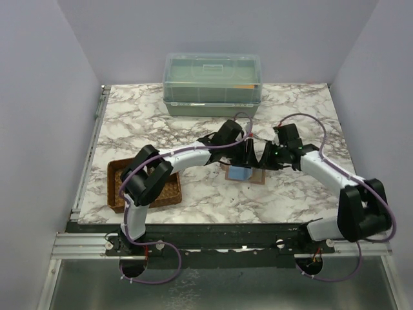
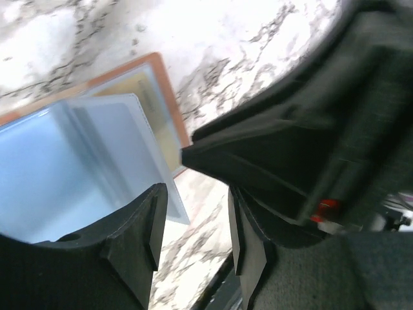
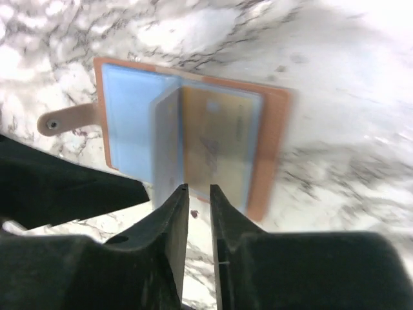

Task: Put the credit cards into the card holder
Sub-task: Turn over the card slot in the card holder, then pick up the credit card from the storage box.

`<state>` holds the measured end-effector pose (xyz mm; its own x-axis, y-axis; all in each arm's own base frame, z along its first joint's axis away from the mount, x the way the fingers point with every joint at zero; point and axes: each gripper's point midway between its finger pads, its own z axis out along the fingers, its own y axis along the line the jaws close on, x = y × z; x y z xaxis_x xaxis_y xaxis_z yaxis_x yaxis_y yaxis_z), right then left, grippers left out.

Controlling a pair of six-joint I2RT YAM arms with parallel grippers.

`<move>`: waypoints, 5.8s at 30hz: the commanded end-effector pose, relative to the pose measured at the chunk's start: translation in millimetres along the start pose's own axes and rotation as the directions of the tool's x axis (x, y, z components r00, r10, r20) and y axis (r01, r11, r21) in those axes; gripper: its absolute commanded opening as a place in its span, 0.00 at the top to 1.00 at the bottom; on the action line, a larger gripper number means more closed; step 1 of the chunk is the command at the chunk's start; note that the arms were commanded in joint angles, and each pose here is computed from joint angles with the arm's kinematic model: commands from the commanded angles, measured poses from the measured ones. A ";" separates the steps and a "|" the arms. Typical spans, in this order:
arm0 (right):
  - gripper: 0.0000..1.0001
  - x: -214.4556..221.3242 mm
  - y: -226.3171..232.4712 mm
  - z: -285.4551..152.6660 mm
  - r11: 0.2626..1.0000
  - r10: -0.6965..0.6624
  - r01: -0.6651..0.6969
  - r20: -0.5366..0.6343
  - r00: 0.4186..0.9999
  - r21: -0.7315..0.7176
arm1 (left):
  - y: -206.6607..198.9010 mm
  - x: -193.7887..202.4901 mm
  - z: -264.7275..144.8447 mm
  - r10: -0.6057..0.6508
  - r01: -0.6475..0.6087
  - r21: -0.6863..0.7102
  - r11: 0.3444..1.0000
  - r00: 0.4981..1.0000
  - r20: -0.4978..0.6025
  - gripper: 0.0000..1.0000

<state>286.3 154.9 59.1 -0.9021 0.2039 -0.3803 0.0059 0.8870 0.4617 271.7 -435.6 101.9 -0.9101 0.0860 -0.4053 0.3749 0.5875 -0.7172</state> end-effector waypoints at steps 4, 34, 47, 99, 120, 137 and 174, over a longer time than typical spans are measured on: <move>0.65 -46.6 -30.2 -106.1 0.943 0.006 -0.098 0.278 0.961 0.318 | -19.7 10.9 37.7 -0.029 0.033 0.051 0.998 0.997 -0.075 0.50; 0.60 4.1 38.7 -54.3 0.964 -0.195 0.213 0.123 0.973 -0.157 | 208.3 12.8 -330.7 -0.069 0.277 -0.862 0.425 0.959 0.274 0.43; 0.60 2.7 43.2 -58.7 0.958 -0.204 0.228 0.142 0.969 -0.174 | 260.2 26.3 -317.2 -0.112 0.245 -0.935 0.257 0.968 0.223 0.48; 0.60 2.8 40.5 -57.1 0.963 -0.198 0.218 0.133 0.971 -0.161 | 251.7 14.8 -337.6 0.007 0.164 -0.977 0.137 0.986 0.167 0.89; 0.60 4.5 43.6 -58.0 0.958 -0.199 0.221 0.132 0.971 -0.181 | 279.6 30.6 -314.1 -0.064 0.078 -0.992 0.095 0.995 0.072 0.50; 0.60 4.5 42.0 -55.4 0.959 -0.203 0.223 0.127 0.971 -0.175 | 264.4 13.3 -325.6 0.025 0.089 -0.995 0.044 0.996 0.090 0.79; 0.61 4.9 44.9 -58.4 0.956 -0.205 0.226 0.127 0.971 -0.188 | 263.6 6.7 -332.9 0.059 0.057 -0.998 -0.025 0.997 0.055 0.83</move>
<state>260.0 168.6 123.1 -0.8260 0.0846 -0.5573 -0.2535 0.8273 0.5014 294.7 -14.3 72.2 -0.9149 0.0684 -0.3979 -0.1860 0.8033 0.5658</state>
